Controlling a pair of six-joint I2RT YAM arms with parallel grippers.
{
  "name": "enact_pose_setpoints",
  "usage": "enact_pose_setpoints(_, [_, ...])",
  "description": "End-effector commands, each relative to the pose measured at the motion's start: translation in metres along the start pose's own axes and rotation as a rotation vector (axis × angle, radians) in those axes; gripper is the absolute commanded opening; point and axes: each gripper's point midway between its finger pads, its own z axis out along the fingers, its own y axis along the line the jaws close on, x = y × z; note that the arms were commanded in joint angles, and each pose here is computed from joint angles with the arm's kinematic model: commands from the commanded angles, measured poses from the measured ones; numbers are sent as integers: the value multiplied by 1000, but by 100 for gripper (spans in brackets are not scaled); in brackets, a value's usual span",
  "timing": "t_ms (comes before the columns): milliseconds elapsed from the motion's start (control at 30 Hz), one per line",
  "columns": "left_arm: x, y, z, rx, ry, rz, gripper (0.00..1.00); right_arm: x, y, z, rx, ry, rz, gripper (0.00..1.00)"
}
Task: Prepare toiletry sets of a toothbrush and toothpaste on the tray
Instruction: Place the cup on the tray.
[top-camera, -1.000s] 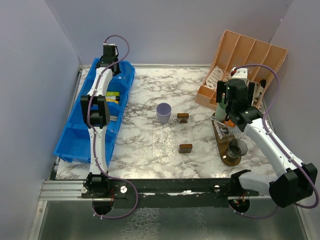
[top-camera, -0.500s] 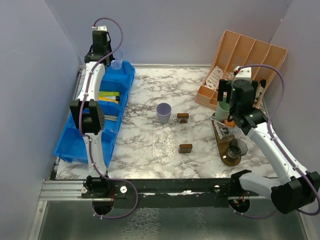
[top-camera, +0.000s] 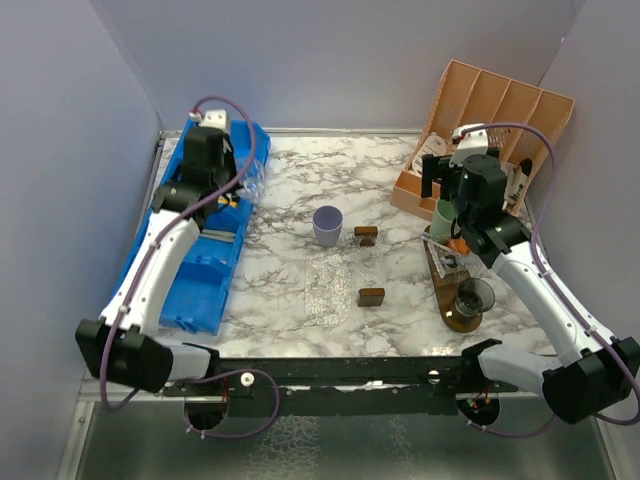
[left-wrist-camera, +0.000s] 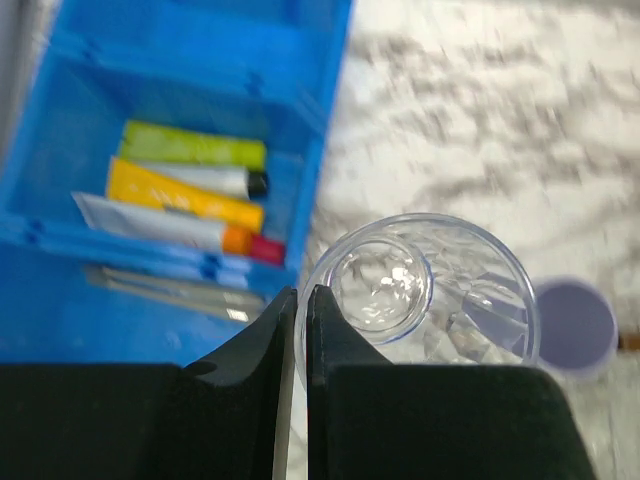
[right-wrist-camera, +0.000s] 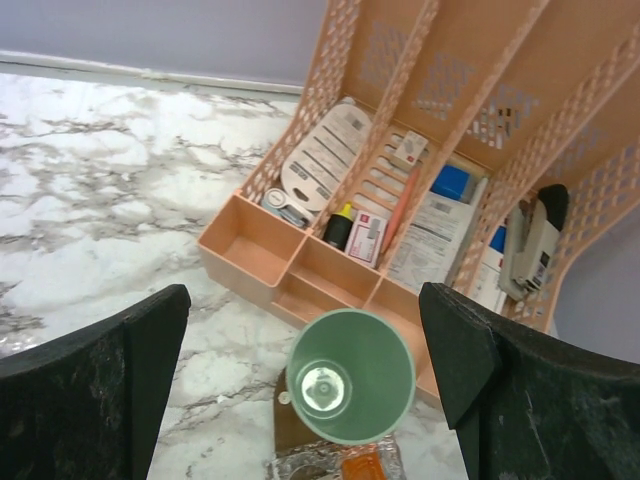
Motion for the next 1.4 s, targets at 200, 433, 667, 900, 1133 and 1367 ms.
enact_pose_setpoints(200, [153,-74,-78,157,235,-58,0,0,27,-16,-100,-21,32,100])
enact_pose_setpoints(433, [213,-148,-79,379,290,159,0,0,22,-24,-89,-16,40,100])
enact_pose_setpoints(667, [240,-177,-68,536,255,212,0,1,6,-44,-57,-11,57,100])
enact_pose_setpoints(900, [270,-177,-61,554,319,235,0,8,-5,-65,-40,9,113,100])
enact_pose_setpoints(1133, [283,-170,-62,543,359,240,0,9,-9,-75,-36,3,150,100])
enact_pose_setpoints(1367, [287,-164,-62,514,375,234,18,9,-13,-81,-27,0,169,100])
